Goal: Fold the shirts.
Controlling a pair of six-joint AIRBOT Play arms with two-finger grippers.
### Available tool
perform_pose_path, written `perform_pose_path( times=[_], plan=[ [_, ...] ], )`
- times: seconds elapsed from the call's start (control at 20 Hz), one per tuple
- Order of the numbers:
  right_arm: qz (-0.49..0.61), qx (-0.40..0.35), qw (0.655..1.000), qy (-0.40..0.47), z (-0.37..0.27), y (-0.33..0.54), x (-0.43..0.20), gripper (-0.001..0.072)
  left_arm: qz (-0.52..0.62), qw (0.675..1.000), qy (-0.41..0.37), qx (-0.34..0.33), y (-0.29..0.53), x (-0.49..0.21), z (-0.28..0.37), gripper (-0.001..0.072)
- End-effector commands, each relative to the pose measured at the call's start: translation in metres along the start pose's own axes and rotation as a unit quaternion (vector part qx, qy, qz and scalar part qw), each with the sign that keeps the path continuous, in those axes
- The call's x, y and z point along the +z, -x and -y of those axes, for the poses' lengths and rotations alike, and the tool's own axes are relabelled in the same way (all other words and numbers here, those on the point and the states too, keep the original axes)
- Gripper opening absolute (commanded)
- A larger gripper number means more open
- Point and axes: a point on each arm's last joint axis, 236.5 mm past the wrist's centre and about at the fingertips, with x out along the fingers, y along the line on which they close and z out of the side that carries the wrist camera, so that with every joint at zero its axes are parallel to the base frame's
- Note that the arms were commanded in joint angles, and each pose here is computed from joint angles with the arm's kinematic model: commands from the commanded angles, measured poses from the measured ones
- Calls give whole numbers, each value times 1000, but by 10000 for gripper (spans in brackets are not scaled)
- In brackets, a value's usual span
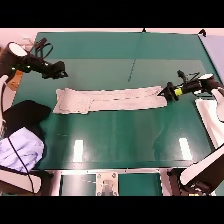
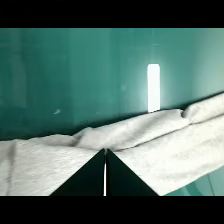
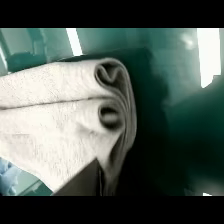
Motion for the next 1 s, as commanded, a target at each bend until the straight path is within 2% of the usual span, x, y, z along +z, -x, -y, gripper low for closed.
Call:
perform_pose_path(
  times=[0.0,0.2,0.55,0.75,0.95],
  plan=[
    [-12,11,999,29,-15,-14,0,12,-2,999,-39,-17,-16,-5,35,21],
    [-29,27,998,58,-39,31,-8,11,-13,996,-81,-45,-56,-24,98,21],
    [47,9,986,158,-132,144,-38,12,-48,987,-129,-87,-180,-118,214,21],
    [73,10,978,194,-174,173,-66,13,-33,986,-89,-135,-219,-148,263,21],
    [81,6,976,204,-188,185,-79,12,-56,983,-64,-165,-246,-166,287,21]
  ],
)
